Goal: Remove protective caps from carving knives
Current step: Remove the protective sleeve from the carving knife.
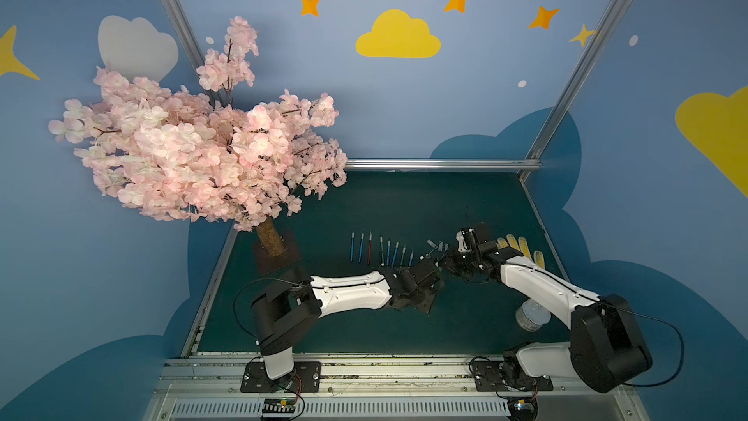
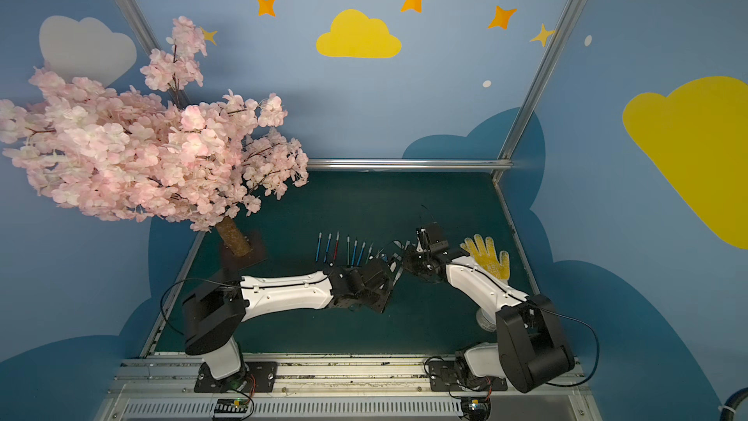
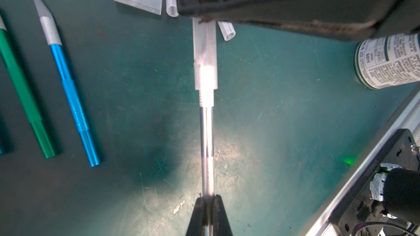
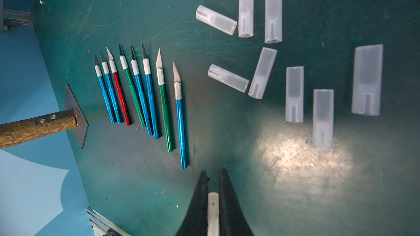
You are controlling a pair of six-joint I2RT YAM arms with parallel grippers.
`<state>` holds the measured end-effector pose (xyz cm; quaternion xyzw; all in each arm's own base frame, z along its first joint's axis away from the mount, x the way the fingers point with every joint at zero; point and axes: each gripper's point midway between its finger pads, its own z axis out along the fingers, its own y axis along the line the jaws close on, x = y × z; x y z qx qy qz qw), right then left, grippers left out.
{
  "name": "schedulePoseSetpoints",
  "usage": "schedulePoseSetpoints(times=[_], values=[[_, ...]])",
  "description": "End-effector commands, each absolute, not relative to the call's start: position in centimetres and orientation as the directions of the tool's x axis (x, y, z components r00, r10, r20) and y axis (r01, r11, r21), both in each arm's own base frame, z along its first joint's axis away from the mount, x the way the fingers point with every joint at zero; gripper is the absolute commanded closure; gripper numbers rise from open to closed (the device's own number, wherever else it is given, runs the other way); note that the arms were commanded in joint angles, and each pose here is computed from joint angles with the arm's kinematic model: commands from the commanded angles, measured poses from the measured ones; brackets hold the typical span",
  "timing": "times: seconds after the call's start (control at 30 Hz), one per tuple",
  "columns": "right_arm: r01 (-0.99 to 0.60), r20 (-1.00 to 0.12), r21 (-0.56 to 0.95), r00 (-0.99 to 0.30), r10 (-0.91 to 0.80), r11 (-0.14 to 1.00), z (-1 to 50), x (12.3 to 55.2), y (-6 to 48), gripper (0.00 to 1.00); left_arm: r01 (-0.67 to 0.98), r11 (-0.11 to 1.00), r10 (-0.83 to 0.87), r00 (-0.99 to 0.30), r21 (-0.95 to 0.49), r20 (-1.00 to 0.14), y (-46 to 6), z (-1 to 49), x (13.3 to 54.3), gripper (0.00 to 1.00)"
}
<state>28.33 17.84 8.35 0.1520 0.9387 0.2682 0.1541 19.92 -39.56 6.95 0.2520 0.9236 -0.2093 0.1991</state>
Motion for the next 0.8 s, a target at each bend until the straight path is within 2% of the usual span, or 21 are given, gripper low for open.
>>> schedulePoseSetpoints(times=[0.0,0.77], values=[[0.211,-0.232,0.556,-0.89,0.394,0.804,9.0,28.8,17.4,0.94,0.553,0.777,0.365,-0.785,-0.3,-0.501,-39.4,8.1,19.9,0.94],[0.262,-0.275,0.582,-0.827,0.49,0.77,11.7,31.4,15.1,0.99,0.535,0.786,0.348,-0.798,-0.311,-0.493,-38.7,7.8,19.1,0.94]])
